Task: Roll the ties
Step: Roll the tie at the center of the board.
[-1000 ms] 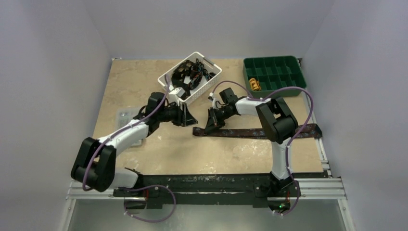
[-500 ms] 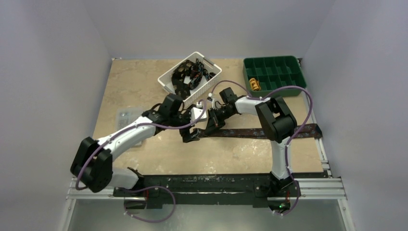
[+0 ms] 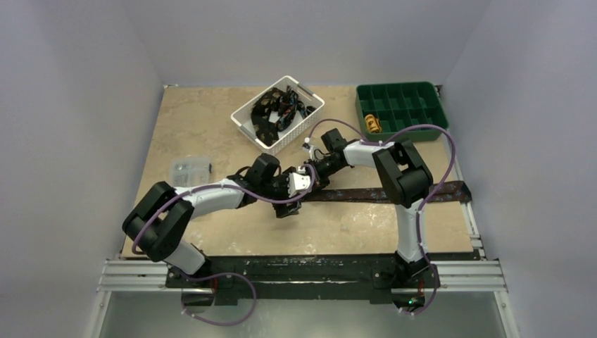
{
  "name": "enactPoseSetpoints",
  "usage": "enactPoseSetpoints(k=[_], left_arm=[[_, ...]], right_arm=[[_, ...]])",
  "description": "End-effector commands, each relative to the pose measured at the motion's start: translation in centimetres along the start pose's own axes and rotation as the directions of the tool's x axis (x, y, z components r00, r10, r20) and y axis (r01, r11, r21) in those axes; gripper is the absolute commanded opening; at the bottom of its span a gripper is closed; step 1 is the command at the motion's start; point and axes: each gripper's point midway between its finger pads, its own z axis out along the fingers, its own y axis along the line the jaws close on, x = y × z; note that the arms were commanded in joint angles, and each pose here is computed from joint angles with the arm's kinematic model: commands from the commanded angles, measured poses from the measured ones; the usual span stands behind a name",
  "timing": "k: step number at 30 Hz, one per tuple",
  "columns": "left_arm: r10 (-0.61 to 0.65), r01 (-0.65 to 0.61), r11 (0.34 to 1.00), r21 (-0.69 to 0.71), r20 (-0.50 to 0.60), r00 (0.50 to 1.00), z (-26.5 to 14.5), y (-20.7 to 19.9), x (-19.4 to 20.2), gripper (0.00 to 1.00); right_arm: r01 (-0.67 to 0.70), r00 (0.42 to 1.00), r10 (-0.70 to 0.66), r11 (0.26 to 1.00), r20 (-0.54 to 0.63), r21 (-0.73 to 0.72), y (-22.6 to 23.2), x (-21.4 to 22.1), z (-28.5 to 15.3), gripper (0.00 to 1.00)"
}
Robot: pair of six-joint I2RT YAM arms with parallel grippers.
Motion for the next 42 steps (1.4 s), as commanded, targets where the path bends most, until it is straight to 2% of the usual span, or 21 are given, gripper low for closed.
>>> enactPoseSetpoints(k=[1,9,15,18,20,22,24,27,33,35,38,39,42], left_arm=[[0.108,-0.105,0.994,-0.029,0.137,0.985,0.8,1.3,-3.0,0.82],[0.095,-0.101,0.992,0.078,0.069,0.993,2.4,0.0,-0.5,0.76],[0.079,-0.079,0.996,-0.031,-0.009,0.997,3.2,2.4,1.3,0.71],[0.068,-0.066,0.993,-0.096,0.018,0.998,3.2,3.5,0.5,0.70],[0.081,-0.073,0.990,-0.120,0.065,0.995,2.7,3.7,-0.6,0.73],[0.099,-0.088,0.990,-0.114,0.102,0.990,2.4,3.5,-1.6,0.75],[0.091,-0.083,0.993,-0.078,0.095,0.991,2.6,3.1,-1.7,0.74],[0.076,-0.075,0.997,-0.014,0.067,0.995,3.0,2.2,-0.9,0.66],[0.058,-0.058,0.995,0.076,0.003,0.998,3.0,0.3,1.3,0.57],[0.070,-0.069,0.996,0.065,-0.023,0.997,3.2,0.5,2.0,0.50],[0.028,-0.028,1.000,0.015,-0.047,0.998,3.5,1.8,1.8,0.30],[0.023,-0.023,1.000,0.004,-0.056,0.998,3.6,2.1,1.9,0.26],[0.034,-0.034,0.999,0.007,-0.054,0.998,3.5,1.9,2.1,0.22]], right_arm=[[0.002,0.999,0.002,0.997,-0.055,0.074,-2.5,2.1,0.0,0.00],[0.024,0.999,-0.023,0.999,-0.036,0.037,-2.1,1.8,-1.1,0.00],[0.047,0.999,-0.047,0.999,-0.023,0.010,-0.8,1.1,-1.7,0.00],[0.054,0.998,-0.054,0.998,-0.019,0.009,-0.5,0.9,-1.9,0.00],[0.054,0.998,-0.054,0.998,-0.022,0.012,-0.6,1.1,-1.9,0.00],[0.054,0.998,-0.054,0.998,-0.029,0.019,-1.0,1.3,-1.8,0.00],[0.057,0.998,-0.056,0.998,-0.036,0.016,-0.9,1.5,-1.8,0.00],[0.070,0.997,-0.070,0.998,-0.024,0.005,-0.2,0.9,-2.2,0.00],[0.095,0.995,-0.095,0.995,-0.004,-0.010,1.1,-0.3,-2.9,0.00],[0.095,0.995,-0.095,0.995,-0.003,-0.014,1.3,-0.4,-3.1,0.00],[0.097,0.995,-0.097,0.995,-0.003,-0.020,1.9,-0.6,-3.4,0.00],[0.097,0.995,-0.097,0.995,-0.004,-0.019,2.1,-0.7,-3.5,0.00],[0.083,0.996,-0.083,0.997,-0.013,0.002,1.9,-0.5,-3.8,0.00]])
